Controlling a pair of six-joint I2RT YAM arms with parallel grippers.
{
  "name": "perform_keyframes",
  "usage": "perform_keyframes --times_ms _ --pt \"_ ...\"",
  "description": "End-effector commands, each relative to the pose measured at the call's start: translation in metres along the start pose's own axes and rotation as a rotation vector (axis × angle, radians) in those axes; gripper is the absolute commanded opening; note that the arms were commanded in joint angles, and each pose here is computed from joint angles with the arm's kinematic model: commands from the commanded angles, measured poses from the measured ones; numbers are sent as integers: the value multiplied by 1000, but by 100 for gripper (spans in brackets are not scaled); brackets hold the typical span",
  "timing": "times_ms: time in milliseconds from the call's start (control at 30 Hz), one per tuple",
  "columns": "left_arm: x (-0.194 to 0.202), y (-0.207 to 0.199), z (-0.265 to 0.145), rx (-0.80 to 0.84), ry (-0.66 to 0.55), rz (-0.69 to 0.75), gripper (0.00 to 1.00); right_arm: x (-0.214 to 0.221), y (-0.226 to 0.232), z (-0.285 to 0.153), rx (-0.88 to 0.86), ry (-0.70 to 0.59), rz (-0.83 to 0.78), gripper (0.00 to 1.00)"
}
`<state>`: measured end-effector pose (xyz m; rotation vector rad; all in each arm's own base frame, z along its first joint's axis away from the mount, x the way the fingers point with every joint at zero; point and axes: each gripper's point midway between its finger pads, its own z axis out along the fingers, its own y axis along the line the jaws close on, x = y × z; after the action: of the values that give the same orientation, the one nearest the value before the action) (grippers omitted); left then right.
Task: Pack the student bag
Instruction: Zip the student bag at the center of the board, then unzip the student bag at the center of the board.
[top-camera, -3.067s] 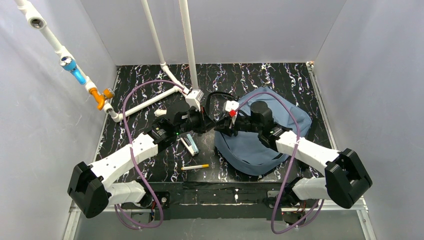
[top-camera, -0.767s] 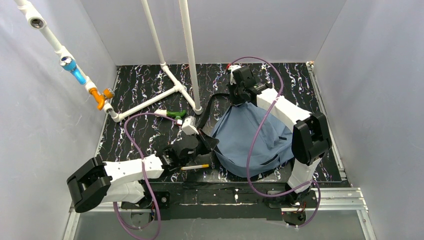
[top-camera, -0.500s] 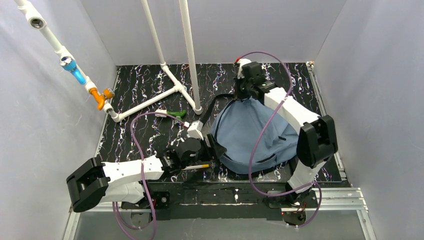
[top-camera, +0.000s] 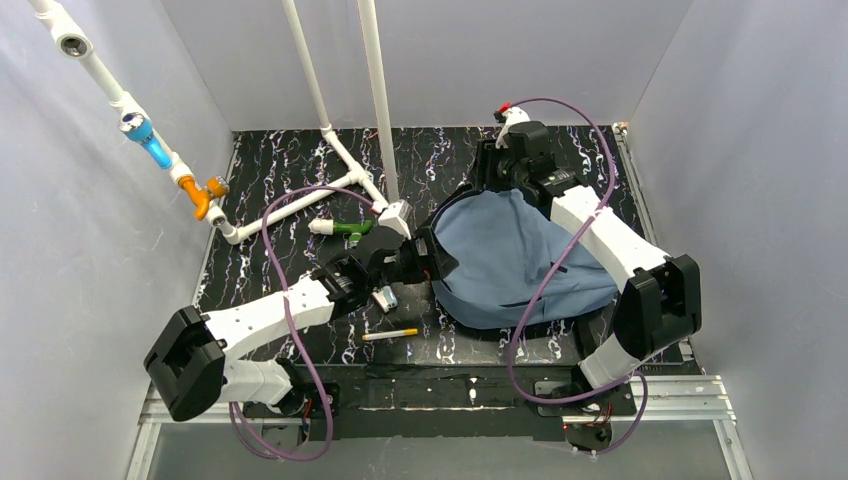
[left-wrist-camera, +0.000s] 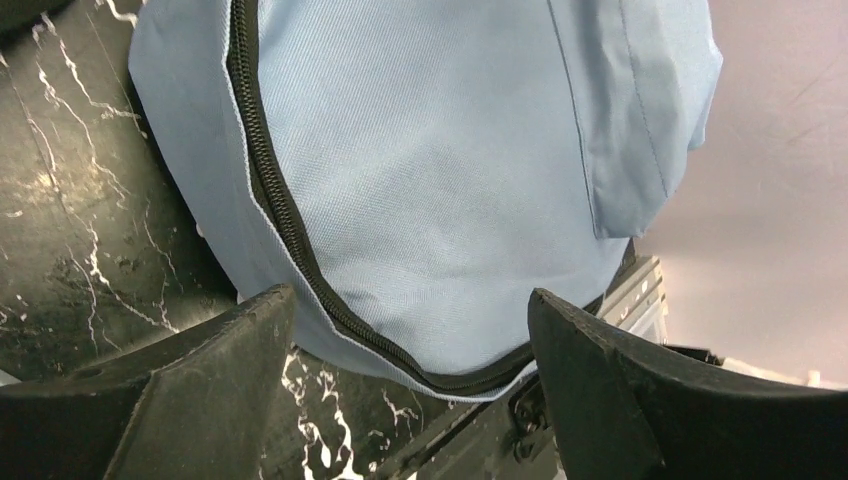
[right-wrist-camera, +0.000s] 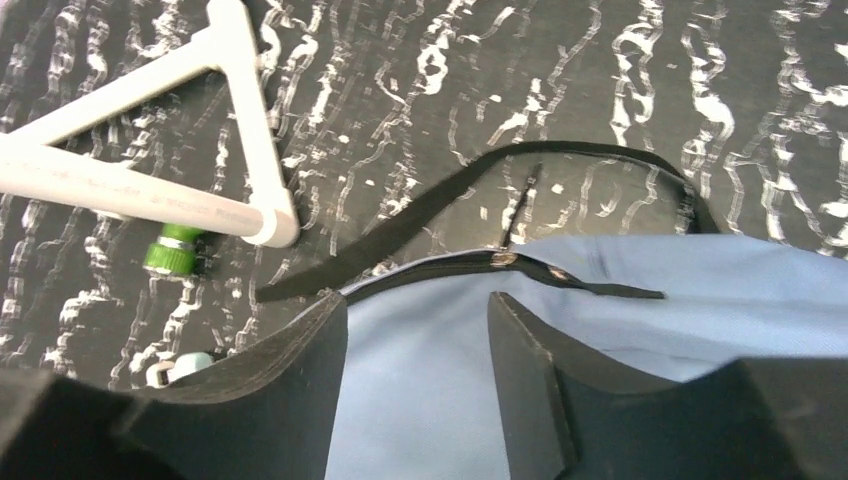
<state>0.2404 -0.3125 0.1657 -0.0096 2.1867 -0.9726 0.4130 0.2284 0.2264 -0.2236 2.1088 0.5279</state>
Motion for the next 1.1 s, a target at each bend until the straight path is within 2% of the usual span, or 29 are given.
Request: perform_keyframes --times_ms 0,167,300,333,467,567,600,667,767,833,900,967,1067 --pt "8 0 -14 5 48 34 86 -38 -20 -30 184 -48 46 68" --pt "-10 14 -40 -90 -11 97 95 -16 -28 -71 253 119 13 76" --pt "-17 7 -37 -70 -25 110 95 8 -75 -144 492 74 55 79" --pt "-16 2 -33 -51 -12 101 96 17 -86 -161 523 70 92 84" --pt "-1 3 -14 -61 61 77 94 45 -107 -211 546 50 226 84" --pt "8 8 -4 -79 86 34 94 64 -105 -222 518 46 353 86" --pt "9 5 -1 -56 87 17 93 72 -102 -219 495 53 399 85" --pt "14 4 5 -47 101 -10 88 90 -97 -209 454 62 501 76" --pt "24 4 9 -43 144 -30 78 85 -87 -205 373 -93 662 71" --pt "31 3 11 -36 171 -57 74 87 -90 -208 380 -177 777 68" --pt "38 1 13 -30 190 -61 67 92 -90 -205 367 -210 852 64" --pt "44 -1 14 -27 209 -66 59 98 -92 -202 367 -228 909 57" --pt "48 -2 14 -25 220 -67 53 102 -96 -203 376 -274 974 52"
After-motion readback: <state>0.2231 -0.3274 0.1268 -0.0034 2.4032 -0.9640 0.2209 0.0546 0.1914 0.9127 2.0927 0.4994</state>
